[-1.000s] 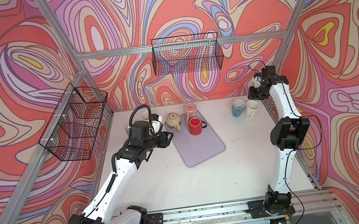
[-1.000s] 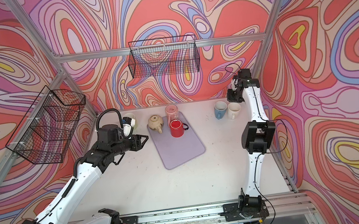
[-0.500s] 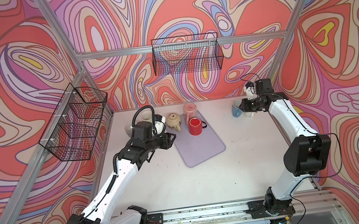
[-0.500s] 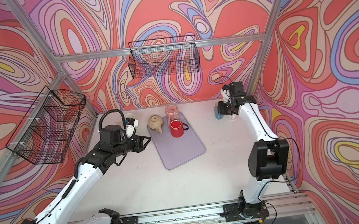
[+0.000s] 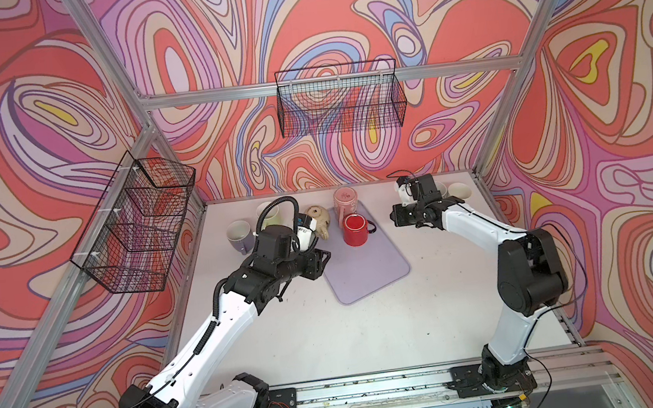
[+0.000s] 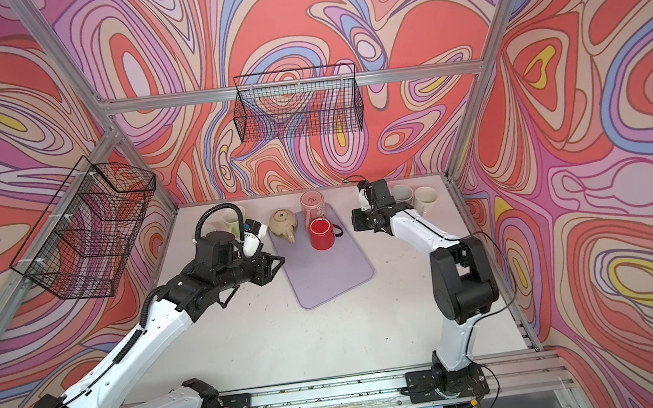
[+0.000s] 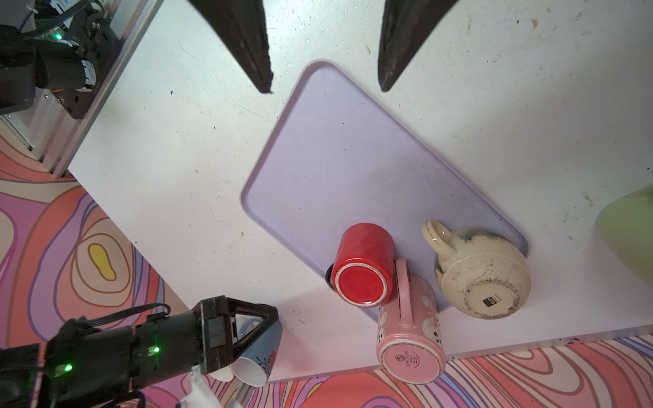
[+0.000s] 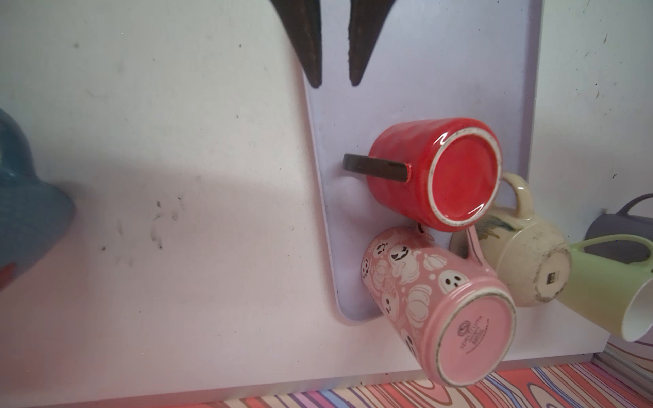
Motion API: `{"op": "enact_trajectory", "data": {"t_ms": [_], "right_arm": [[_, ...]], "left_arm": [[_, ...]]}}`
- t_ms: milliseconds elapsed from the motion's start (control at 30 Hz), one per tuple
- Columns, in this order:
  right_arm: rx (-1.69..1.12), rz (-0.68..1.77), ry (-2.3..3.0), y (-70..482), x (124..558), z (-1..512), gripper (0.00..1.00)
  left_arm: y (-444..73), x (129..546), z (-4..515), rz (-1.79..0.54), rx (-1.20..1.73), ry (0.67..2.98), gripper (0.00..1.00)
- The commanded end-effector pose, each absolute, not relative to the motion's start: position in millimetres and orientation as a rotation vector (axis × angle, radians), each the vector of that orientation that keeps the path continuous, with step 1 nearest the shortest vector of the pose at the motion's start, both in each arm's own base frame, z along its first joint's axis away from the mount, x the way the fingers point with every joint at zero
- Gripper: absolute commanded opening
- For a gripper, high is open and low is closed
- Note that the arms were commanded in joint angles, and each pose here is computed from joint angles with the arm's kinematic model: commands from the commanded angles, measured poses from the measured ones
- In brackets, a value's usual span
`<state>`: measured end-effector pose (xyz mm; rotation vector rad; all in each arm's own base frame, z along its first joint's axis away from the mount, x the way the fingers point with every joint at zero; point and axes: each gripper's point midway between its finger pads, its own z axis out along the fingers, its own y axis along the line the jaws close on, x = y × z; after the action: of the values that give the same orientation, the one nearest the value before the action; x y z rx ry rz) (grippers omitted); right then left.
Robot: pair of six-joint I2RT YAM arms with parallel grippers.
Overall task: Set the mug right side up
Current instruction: 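Open the right gripper, lift it off the white mug and move toward the red mug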
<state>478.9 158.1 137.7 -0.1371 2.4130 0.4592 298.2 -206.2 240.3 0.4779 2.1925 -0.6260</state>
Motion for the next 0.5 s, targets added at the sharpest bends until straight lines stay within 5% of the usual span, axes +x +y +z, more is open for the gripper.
{"op": "enact_trajectory", "data": {"t_ms": [0, 467], "right_arm": [[-0.123, 0.524, 2.354, 173.6, 505.8, 138.4, 0.14], [-0.188, 0.533, 2.459, 199.7, 556.5, 73.2, 0.14]], "left_arm": [[-206.1, 300.0, 243.8, -0.595, 0.499, 2.186, 0.51], [-200.7, 305.2, 235.7, -0.530, 0.499, 2.206, 0.51]]}}
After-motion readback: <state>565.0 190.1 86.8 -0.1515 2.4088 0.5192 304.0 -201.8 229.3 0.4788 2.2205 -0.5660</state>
